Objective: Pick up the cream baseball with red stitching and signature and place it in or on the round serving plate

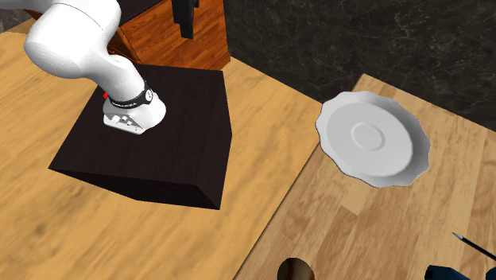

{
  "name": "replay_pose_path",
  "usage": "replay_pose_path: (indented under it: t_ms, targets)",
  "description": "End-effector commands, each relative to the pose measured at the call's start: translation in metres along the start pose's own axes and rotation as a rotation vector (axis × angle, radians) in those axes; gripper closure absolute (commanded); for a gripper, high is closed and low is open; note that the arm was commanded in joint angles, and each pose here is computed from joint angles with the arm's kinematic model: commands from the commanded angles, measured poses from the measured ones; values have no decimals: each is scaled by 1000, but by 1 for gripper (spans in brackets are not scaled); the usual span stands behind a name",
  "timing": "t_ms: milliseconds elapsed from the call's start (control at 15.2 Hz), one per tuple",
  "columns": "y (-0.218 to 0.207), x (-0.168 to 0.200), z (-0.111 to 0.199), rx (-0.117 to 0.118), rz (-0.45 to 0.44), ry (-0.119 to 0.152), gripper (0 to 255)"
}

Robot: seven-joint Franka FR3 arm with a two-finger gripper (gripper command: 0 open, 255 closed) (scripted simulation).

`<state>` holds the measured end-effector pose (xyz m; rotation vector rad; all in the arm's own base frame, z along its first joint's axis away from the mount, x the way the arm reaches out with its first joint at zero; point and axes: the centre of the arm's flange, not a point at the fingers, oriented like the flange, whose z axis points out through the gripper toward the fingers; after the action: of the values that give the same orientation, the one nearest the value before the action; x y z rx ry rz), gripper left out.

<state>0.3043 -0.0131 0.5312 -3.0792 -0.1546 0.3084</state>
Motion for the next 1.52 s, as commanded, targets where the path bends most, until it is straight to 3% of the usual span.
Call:
replay_pose_path:
  t_ms: [0,1452]
  targets:
    - [0,0,0,0,0,0,0]
    - [220,110,83,-194,-1,87,0]
